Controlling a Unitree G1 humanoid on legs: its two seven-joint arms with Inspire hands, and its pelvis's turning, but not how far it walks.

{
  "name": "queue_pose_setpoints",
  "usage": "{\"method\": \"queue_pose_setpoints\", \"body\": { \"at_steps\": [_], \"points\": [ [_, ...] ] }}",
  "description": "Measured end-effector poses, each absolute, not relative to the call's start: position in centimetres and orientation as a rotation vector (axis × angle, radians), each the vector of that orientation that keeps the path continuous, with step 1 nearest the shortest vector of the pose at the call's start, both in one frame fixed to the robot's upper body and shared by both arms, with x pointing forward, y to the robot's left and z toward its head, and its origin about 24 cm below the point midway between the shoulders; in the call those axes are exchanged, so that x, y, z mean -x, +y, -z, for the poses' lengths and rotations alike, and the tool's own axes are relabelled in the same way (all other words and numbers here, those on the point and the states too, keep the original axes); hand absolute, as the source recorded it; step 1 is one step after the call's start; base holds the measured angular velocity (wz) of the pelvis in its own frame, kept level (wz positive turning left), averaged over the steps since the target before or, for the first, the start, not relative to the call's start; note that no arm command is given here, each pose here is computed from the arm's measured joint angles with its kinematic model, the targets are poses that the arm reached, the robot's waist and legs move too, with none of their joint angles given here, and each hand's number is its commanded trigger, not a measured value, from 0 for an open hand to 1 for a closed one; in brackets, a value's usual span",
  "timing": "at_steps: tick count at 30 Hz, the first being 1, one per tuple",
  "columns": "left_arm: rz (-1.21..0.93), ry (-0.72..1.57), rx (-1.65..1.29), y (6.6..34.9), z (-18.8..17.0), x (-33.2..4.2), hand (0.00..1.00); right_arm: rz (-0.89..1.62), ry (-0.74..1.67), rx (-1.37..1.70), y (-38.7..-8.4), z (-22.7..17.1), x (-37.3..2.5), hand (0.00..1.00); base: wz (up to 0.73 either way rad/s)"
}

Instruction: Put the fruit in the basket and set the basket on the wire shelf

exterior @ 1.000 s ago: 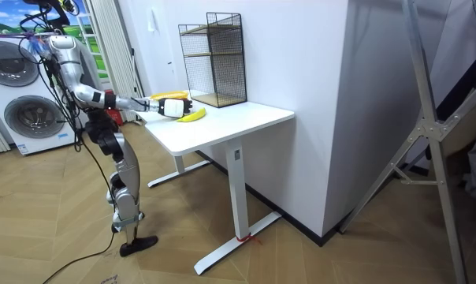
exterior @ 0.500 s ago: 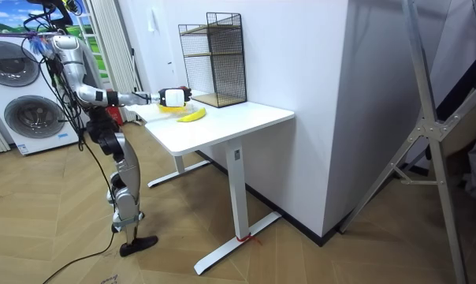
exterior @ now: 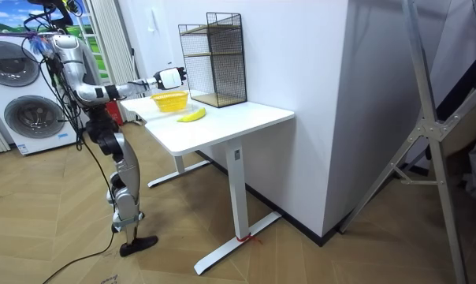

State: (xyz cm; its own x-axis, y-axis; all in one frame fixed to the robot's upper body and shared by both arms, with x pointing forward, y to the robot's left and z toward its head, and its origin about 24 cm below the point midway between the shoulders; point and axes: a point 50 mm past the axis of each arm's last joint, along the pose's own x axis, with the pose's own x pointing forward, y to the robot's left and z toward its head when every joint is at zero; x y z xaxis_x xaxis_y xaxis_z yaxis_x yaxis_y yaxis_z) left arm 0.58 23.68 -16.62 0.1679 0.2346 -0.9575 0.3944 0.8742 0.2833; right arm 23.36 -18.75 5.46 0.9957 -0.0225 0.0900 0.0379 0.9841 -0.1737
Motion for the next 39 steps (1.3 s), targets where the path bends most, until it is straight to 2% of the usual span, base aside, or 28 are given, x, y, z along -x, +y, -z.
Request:
{"method": "queue_pose_setpoints", "body": {
  "at_steps": [8,22,23,24,25,39],
  "points": [
    [0.136,1.408,-0.548,23.5,16.7,-1.0,0.00,-0.087,-0.125,0.424,-17.1,-5.9,-23.3,1.00,0.00],
    [0.183,1.381,-0.600,23.6,16.6,-2.0,0.00,-0.229,-0.074,0.474,-15.8,-5.1,-23.1,1.00,0.00],
    [0.184,1.379,-0.600,23.6,16.6,-2.1,0.00,-0.240,-0.073,0.477,-15.7,-5.1,-23.0,0.91,0.00],
    [0.185,1.379,-0.599,23.6,16.6,-2.1,0.00,-0.245,-0.072,0.479,-15.6,-5.0,-23.0,0.49,0.00],
    [0.186,1.380,-0.598,23.6,16.6,-2.1,0.00,-0.254,-0.069,0.481,-15.6,-5.0,-23.0,0.00,0.00],
    [0.177,1.376,-0.609,23.9,16.5,-2.2,0.00,-0.245,-0.048,0.487,-15.8,-4.8,-23.0,0.00,0.01]
  ]
}}
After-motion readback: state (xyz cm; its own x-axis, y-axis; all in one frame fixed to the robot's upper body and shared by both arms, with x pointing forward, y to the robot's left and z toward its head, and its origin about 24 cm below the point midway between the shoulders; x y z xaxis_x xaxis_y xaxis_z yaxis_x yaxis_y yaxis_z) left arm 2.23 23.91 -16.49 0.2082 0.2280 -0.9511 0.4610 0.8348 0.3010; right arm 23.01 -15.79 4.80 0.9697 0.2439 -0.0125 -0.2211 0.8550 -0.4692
